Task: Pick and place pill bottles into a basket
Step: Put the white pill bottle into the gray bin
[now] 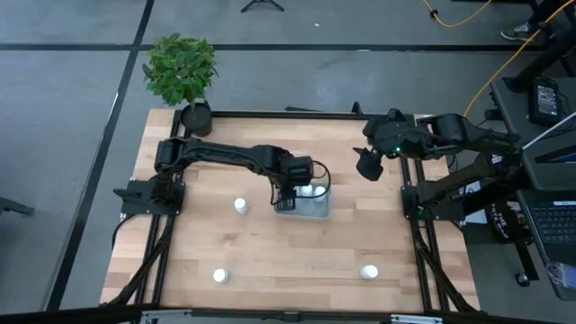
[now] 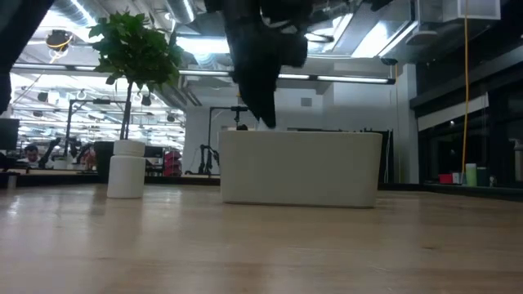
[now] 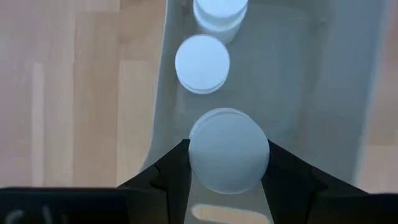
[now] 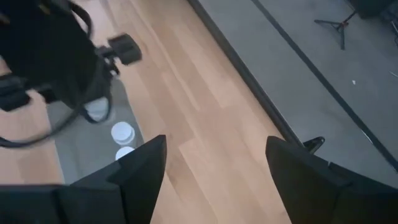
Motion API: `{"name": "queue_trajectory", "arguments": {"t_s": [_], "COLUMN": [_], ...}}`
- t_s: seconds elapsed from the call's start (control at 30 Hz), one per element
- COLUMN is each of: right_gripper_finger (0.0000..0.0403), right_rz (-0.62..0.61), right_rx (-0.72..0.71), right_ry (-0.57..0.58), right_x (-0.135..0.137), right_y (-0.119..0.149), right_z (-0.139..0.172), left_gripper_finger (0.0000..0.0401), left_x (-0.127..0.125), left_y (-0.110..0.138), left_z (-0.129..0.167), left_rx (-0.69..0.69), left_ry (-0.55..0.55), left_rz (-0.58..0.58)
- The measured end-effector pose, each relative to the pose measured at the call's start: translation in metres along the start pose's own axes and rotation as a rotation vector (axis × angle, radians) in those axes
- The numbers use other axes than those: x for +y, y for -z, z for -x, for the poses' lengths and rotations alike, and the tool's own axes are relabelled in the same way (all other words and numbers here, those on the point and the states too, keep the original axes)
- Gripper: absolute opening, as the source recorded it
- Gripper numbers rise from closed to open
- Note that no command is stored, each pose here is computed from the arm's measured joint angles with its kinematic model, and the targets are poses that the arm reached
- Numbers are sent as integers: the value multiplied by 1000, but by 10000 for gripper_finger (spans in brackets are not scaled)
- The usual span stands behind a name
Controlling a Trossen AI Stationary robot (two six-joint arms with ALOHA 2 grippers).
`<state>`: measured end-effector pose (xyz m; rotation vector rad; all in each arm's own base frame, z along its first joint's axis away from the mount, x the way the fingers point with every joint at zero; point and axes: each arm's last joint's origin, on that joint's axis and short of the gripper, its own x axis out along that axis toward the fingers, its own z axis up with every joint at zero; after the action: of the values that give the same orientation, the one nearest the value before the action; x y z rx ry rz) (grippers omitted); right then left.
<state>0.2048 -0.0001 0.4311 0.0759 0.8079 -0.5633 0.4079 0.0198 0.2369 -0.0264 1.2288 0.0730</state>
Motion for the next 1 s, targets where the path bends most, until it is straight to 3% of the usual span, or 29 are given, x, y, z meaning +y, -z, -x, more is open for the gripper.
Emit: {"name": "queue_trajectory", "arguments": {"t_s": [0.27, 0.63, 1.0], "right_gripper_finger": [275, 275, 275], "right_rz": [16, 33, 35], "right_rx": [5, 15, 21], "right_ry": [-20, 4, 12], "right_x": [5, 4, 4], "right_y": [4, 6, 7], "right_z": [4, 5, 5], "left_gripper_finger": [157, 157, 157], "left_x": [9, 31, 37], "left_y": [1, 0, 2], "left_z": [-28, -30, -37], "left_rx": [24, 9, 34], "left_ry": [-21, -42, -22], "left_rz": [9, 25, 21]}}
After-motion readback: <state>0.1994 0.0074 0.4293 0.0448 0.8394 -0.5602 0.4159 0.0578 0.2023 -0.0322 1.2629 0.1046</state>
